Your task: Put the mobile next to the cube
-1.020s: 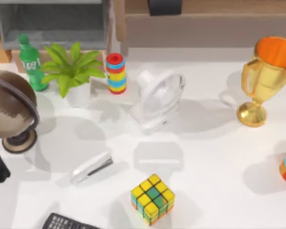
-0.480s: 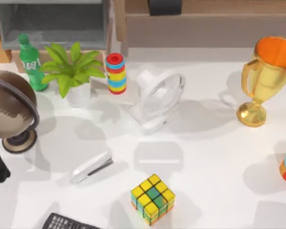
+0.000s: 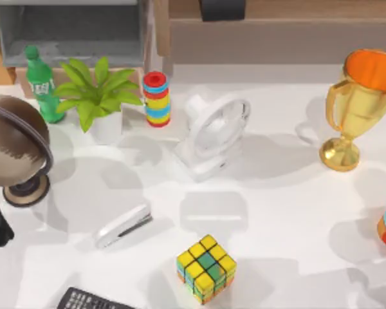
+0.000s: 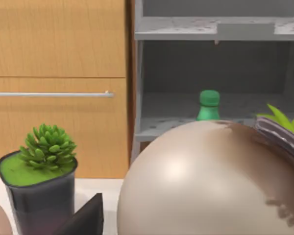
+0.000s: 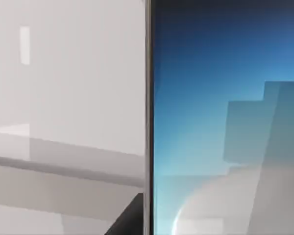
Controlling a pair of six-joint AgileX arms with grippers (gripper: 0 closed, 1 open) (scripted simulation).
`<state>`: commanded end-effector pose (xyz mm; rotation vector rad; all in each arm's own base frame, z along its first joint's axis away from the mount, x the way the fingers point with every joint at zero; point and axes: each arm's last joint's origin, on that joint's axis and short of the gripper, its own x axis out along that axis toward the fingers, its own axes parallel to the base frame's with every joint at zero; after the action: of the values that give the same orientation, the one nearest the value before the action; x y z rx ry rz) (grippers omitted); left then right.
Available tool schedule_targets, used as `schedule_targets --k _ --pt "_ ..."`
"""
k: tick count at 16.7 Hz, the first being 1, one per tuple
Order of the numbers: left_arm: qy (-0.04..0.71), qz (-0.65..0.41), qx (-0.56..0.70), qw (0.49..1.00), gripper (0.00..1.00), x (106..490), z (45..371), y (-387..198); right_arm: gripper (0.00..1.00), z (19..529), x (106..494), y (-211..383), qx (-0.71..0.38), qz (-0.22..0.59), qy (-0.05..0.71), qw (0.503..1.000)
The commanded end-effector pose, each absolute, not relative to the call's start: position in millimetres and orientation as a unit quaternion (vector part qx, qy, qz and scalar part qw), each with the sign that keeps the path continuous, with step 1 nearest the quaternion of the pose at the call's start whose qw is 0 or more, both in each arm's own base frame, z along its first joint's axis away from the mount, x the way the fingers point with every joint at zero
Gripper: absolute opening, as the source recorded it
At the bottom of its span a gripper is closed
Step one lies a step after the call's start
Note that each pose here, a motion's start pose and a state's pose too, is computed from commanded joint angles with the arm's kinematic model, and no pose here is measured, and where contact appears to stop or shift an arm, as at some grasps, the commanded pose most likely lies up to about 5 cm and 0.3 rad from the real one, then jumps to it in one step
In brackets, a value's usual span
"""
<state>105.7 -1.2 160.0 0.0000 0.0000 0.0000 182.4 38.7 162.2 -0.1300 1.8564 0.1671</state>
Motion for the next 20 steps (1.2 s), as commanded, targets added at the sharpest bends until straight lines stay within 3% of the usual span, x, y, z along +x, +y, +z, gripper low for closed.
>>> schedule_targets --k 4,12,20 --pt "0.000 0.000 0.000 1.000 1.00 105.7 160.0 -1.2 0.00 167.4 192.1 85.1 -0.060 0.036 0.788 0.611" --pt "0.000 0.000 0.000 1.000 1.00 105.7 160.0 -1.2 0.00 186.8 211.4 162.6 -0.014 -0.002 0.722 0.692" --pt "0.000 0.000 0.000 1.000 1.00 105.7 160.0 -1.2 0.00 192.2 215.2 176.5 0.003 -0.004 0.705 0.709"
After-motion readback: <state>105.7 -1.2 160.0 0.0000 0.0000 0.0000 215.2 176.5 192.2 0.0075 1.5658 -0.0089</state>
